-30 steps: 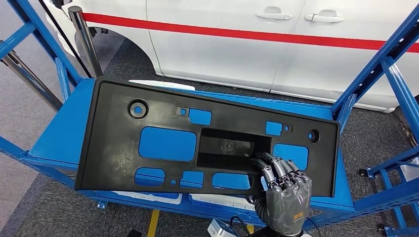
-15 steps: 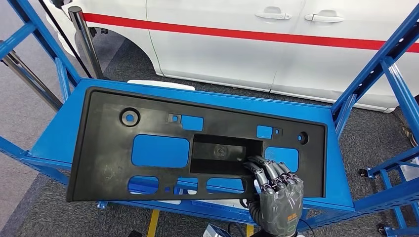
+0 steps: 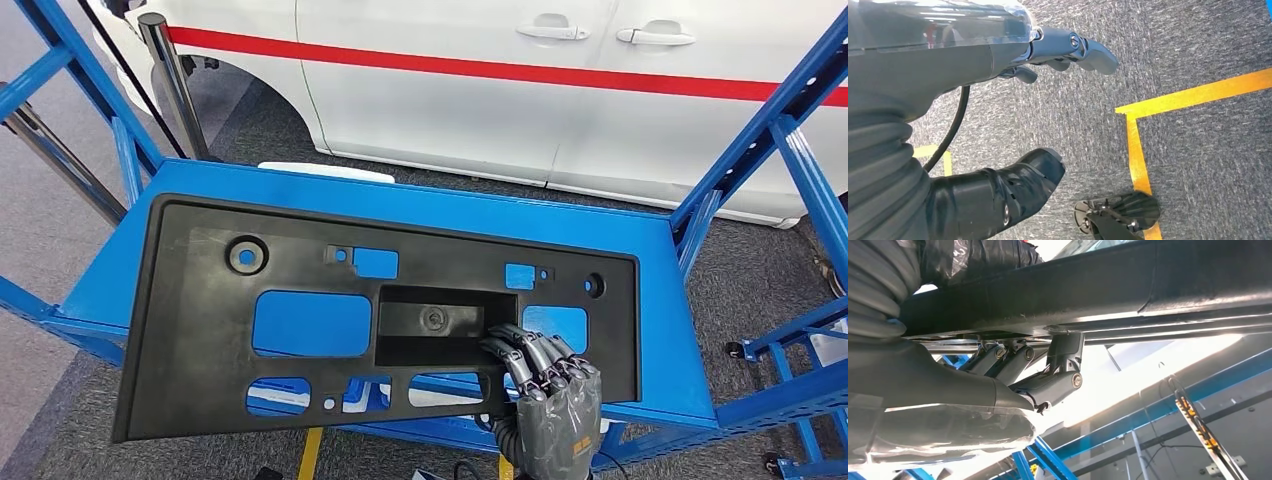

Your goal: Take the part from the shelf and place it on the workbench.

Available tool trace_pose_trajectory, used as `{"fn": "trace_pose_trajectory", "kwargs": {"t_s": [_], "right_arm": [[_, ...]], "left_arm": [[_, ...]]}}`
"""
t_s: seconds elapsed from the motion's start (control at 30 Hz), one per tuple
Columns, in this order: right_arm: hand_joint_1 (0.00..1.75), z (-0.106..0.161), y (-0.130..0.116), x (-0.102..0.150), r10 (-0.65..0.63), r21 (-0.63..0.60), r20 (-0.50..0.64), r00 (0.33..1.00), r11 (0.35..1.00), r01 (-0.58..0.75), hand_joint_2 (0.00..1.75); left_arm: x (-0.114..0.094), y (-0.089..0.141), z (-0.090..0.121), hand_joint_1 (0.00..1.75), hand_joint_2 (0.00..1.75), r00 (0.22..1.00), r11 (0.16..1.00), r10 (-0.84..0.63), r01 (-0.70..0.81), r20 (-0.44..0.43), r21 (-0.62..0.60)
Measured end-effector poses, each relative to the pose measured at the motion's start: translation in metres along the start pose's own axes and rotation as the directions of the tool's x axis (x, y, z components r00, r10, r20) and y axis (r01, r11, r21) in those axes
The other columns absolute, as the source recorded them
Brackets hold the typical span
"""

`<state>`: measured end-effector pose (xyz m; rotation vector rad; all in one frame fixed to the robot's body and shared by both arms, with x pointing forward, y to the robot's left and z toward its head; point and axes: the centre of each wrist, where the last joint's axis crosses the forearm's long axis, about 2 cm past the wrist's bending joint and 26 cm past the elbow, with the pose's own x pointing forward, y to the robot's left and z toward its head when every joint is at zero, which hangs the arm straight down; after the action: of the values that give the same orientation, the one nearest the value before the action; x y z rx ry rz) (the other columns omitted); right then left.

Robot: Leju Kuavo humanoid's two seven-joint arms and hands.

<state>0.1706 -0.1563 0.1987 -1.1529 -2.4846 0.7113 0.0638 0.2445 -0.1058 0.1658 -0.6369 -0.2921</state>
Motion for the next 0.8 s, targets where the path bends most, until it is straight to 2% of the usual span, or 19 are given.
{"fn": "trace_pose_trajectory", "kwargs": {"t_s": [0.8], "right_arm": [[1.75, 0.013, 0.007, -0.008, -0.025, 0.025, -0.027, 0.999, 0.999, 0.026, 1.75]], "left_arm": [[0.0, -0.001, 0.0, 0.0, 1.75, 1.0, 1.0, 0.016, -0.016, -0.017, 0.008]]}}
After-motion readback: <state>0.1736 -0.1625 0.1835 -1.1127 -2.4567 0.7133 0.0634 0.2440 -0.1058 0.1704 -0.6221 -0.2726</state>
